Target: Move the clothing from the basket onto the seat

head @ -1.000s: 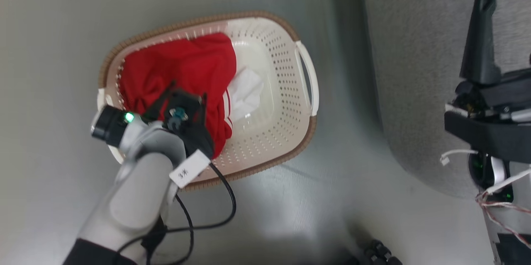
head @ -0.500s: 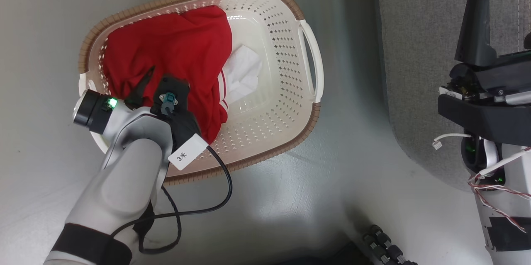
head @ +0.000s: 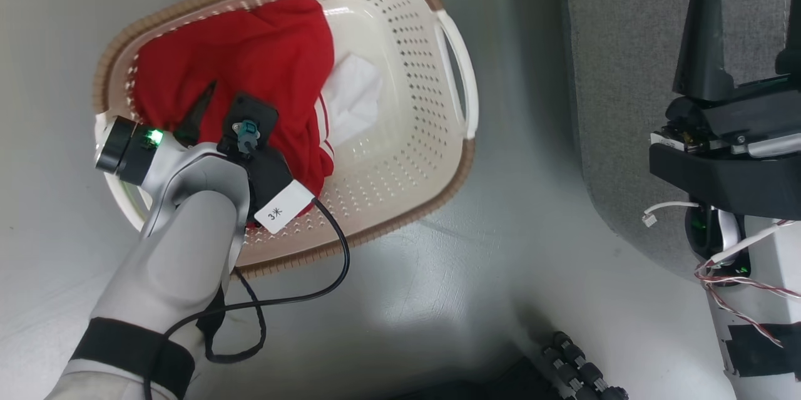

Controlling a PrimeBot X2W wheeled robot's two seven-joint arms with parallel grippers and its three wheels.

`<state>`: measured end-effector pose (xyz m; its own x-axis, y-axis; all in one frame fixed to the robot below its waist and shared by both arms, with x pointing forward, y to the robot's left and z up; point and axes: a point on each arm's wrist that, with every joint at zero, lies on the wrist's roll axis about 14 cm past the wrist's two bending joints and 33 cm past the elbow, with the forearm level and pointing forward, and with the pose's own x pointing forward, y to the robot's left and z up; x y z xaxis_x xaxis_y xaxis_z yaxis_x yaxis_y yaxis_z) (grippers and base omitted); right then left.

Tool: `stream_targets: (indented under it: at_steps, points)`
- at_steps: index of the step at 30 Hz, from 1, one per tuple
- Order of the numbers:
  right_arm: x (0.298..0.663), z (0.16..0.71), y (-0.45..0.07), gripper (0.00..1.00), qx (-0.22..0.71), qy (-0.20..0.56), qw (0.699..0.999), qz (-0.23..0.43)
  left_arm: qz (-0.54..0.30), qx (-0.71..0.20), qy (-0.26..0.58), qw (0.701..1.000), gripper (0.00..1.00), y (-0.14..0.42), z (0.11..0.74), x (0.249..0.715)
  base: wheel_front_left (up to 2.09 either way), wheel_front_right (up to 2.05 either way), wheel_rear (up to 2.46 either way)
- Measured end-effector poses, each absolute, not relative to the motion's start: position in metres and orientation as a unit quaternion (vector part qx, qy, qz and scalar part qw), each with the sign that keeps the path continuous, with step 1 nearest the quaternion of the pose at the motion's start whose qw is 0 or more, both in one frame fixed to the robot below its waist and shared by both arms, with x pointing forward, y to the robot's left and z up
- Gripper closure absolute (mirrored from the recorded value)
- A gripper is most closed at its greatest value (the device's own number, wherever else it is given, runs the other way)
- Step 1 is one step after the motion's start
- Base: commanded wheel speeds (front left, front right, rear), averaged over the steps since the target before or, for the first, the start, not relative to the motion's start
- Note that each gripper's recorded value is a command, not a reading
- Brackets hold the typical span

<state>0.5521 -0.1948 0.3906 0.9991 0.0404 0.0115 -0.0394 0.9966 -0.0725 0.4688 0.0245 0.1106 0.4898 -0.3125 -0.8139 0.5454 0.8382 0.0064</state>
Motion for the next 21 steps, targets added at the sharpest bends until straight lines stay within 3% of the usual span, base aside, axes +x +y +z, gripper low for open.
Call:
stream_targets:
  at_steps: [4, 5, 6, 7, 9, 21]
  points:
    - [0.552, 0.387, -0.193, 0.00, -0.034, -0.002, 0.999, 0.022, -0.249, 0.140, 0.451, 0.846, 0.01, 0.028, 0.105, 0.466, 0.00, 0.00, 0.00]
    - [0.553, 0.387, -0.193, 0.00, -0.034, -0.002, 0.999, 0.024, -0.248, 0.141, 0.454, 0.844, 0.07, 0.029, 0.104, 0.465, 0.00, 0.00, 0.00]
    - [0.553, 0.387, -0.192, 0.00, -0.034, -0.002, 0.999, 0.024, -0.247, 0.143, 0.458, 0.842, 0.31, 0.030, 0.103, 0.464, 0.00, 0.00, 0.00]
    - [0.554, 0.387, -0.192, 0.00, -0.034, -0.003, 0.999, 0.024, -0.248, 0.149, 0.462, 0.839, 0.66, 0.032, 0.100, 0.461, 0.00, 0.00, 0.00]
    - [0.554, 0.386, -0.193, 0.00, -0.034, -0.001, 0.999, 0.023, -0.253, 0.158, 0.463, 0.835, 1.00, 0.032, 0.099, 0.459, 0.00, 0.00, 0.00]
    - [0.552, 0.384, -0.194, 0.00, -0.031, 0.005, 0.999, 0.020, -0.260, 0.157, 0.447, 0.842, 1.00, 0.022, 0.107, 0.464, 0.00, 0.00, 0.00]
